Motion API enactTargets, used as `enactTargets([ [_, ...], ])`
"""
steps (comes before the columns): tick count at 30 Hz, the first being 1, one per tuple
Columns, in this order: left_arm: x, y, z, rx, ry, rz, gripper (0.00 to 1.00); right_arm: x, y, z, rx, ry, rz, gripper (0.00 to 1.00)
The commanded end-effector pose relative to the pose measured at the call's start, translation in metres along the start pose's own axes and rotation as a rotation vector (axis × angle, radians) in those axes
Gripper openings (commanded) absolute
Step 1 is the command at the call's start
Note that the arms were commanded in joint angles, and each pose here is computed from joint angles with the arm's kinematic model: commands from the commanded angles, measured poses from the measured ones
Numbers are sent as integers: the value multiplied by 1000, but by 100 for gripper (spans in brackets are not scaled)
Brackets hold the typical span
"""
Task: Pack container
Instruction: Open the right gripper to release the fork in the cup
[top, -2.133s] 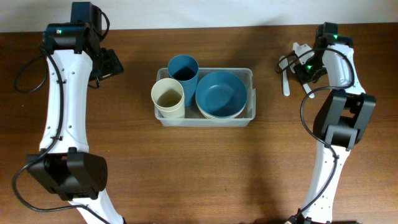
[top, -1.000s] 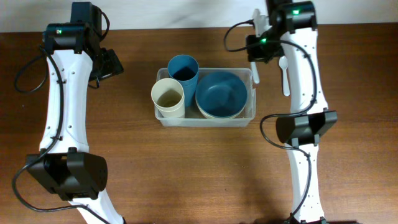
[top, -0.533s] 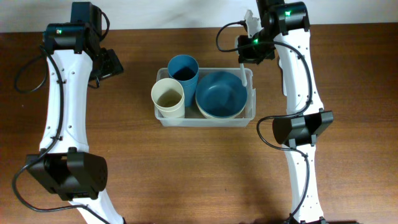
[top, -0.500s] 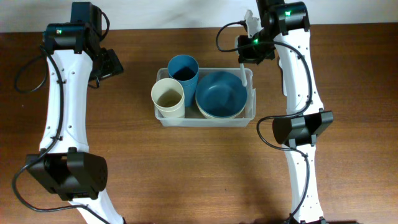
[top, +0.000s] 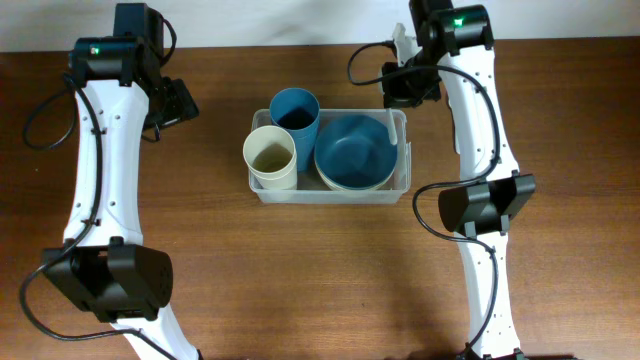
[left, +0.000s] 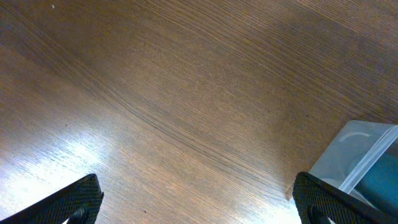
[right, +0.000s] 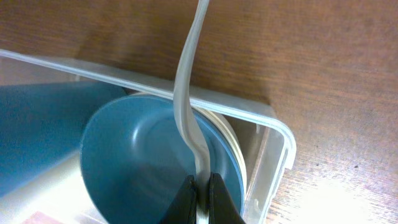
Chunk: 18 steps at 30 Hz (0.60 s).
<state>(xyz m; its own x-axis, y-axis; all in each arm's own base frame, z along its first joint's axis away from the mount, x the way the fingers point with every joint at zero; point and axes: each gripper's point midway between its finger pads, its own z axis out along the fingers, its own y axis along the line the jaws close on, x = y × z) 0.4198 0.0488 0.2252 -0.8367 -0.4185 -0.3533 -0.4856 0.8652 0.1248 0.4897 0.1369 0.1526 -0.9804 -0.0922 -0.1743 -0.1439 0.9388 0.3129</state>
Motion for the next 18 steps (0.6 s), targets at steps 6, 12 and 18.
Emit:
enactTargets([
  [6,-1,3,5,-18,3,-14,100,36,-10,-48,115,31,22,4],
  [12,-1,3,5,-18,3,-14,100,53,-12,-41,120,98,38,4],
  [18,-1,3,5,-18,3,-14,100,69,-17,-23,127,185,59,4],
])
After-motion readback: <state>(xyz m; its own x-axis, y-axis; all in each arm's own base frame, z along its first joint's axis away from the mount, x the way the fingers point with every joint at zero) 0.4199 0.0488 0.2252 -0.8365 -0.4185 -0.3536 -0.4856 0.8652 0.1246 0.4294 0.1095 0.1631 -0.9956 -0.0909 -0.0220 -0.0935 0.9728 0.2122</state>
